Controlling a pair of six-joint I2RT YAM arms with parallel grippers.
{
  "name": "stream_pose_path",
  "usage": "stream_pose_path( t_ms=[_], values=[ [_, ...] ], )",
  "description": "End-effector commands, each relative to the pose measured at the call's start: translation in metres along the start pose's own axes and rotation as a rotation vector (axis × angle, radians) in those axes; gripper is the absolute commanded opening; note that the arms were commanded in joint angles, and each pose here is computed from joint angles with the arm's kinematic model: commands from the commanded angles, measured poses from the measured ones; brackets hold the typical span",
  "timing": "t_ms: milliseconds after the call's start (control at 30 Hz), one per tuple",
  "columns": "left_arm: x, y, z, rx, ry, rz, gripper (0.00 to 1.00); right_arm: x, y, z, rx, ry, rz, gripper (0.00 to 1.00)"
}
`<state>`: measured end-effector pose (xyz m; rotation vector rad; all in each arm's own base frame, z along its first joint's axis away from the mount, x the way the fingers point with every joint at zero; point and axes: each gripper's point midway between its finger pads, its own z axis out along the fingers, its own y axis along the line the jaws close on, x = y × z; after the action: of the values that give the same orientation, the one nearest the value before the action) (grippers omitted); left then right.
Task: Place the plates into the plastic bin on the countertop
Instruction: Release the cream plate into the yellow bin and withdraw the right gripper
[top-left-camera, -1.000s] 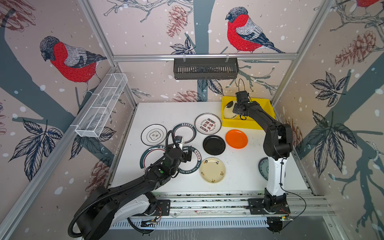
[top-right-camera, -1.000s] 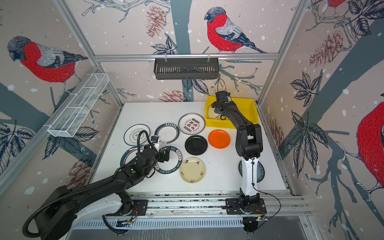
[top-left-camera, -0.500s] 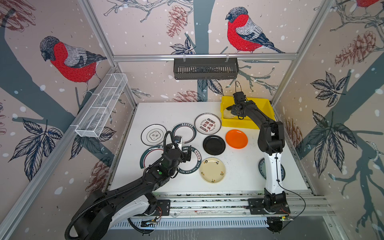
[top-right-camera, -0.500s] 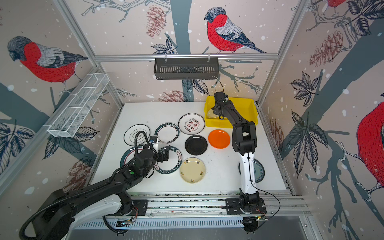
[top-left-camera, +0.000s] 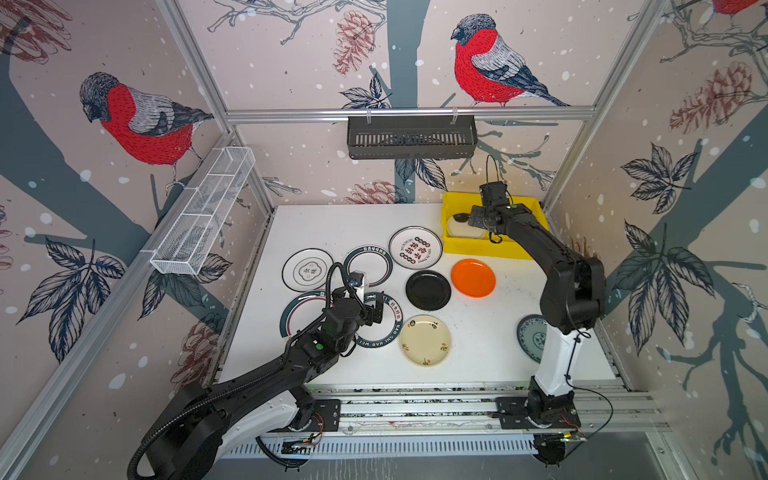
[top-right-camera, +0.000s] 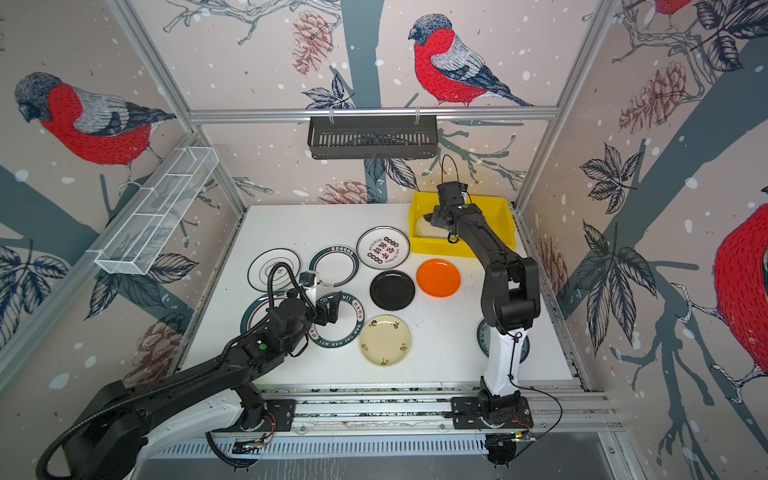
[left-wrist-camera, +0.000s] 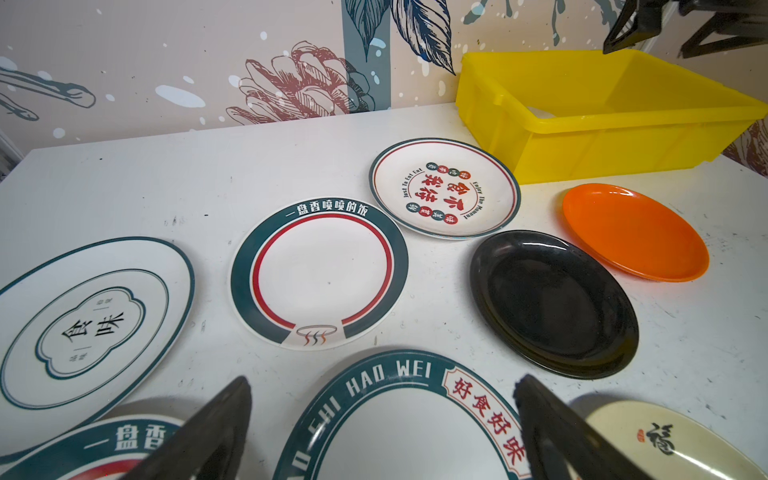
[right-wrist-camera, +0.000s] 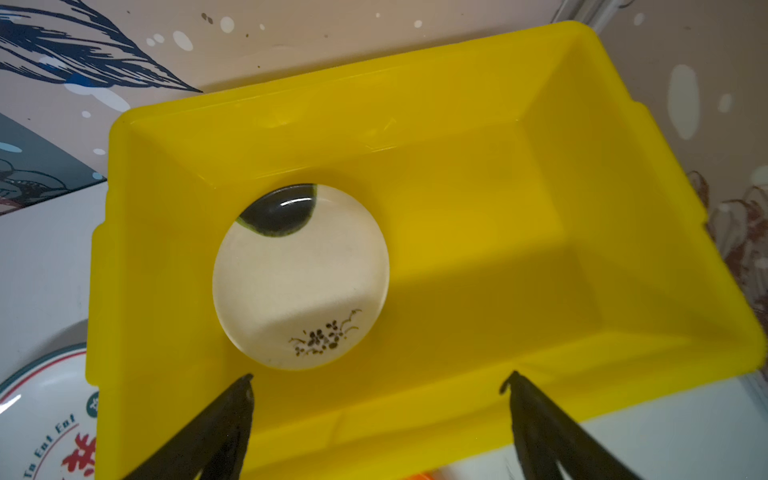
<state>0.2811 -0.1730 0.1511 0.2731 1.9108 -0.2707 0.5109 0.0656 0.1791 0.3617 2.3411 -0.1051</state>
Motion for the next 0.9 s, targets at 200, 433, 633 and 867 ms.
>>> stream_pose_path(
  t_ms=[200, 433, 633, 867],
  values=[
    [-0.018, -0.031, -0.001, 0.172, -0.066, -0.073, 0.98, 0.044, -0.053, -0.067, 0.044, -0.021, 0.062, 0.97],
    [-0.023, -0.044, -0.007, 0.257, -0.087, -0.090, 0.98, 0.110, -0.074, -0.104, -0.039, 0.055, 0.163, 0.98],
    [-0.021, -0.058, -0.006, 0.331, -0.075, -0.125, 0.98, 0.146, -0.080, -0.106, -0.109, 0.055, 0.220, 0.98],
    [-0.020, -0.077, -0.005, 0.435, -0.049, -0.182, 0.98, 0.183, -0.090, -0.100, -0.081, 0.142, 0.217, 0.98]
  ],
)
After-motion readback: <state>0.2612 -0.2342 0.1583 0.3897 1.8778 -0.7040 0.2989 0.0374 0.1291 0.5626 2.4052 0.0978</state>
